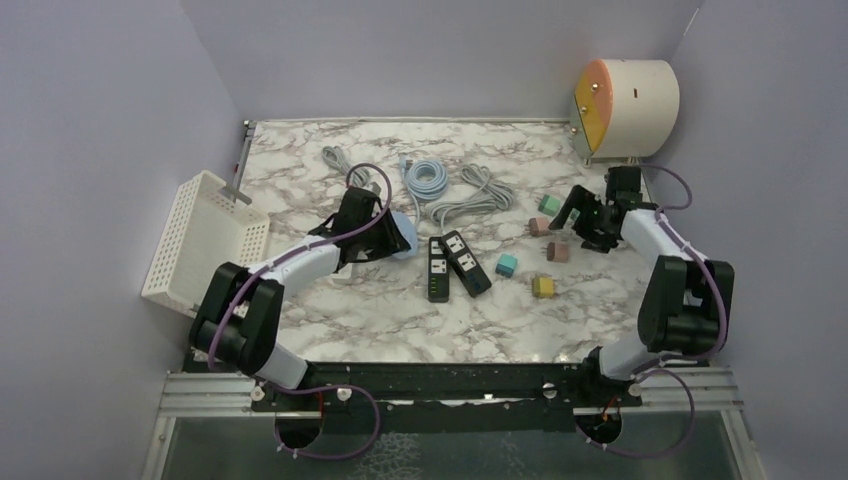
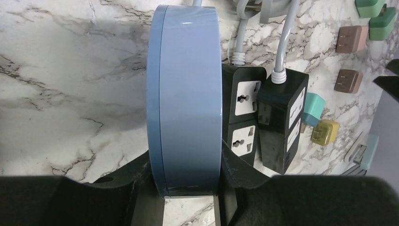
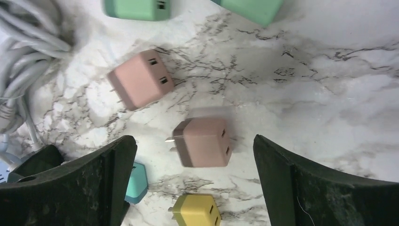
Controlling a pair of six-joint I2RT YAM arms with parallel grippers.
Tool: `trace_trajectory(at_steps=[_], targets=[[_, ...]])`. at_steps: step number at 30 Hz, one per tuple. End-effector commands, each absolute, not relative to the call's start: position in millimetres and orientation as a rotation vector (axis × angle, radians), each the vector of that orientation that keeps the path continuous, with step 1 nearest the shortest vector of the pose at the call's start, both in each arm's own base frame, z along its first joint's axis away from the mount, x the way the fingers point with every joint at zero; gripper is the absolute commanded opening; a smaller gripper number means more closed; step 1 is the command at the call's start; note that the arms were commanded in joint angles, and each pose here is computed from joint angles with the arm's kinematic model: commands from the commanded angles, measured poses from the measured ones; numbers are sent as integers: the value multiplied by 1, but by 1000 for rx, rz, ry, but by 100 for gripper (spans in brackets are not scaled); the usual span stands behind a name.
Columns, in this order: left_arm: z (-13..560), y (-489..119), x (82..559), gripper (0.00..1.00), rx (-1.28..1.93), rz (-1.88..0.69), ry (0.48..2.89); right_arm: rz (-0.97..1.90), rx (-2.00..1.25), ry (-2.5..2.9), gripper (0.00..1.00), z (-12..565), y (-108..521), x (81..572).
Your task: Pull the plug off the socket
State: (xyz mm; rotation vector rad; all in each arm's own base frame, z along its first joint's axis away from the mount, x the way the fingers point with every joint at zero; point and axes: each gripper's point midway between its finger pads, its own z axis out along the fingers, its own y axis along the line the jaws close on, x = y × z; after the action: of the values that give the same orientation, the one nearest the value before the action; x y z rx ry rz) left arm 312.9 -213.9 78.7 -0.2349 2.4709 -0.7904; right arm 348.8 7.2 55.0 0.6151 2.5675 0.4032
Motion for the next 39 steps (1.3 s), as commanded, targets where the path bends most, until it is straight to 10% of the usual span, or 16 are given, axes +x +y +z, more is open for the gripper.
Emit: trace_trajectory(at_steps=[1,9,28,39], targets=[[97,-231,326,1,-158,-890,2407,223,498,2373,100,114,8,361],[89,-229,330,98,-130,-835,2452,232,434,2296,100,153,16,365],[181,-163,363,99,-51,-380,2338,279,373,2246,100,182,44,364],[173,-57,343,99,-273,-268,2332,387,-7,2265,100,205,218,364]])
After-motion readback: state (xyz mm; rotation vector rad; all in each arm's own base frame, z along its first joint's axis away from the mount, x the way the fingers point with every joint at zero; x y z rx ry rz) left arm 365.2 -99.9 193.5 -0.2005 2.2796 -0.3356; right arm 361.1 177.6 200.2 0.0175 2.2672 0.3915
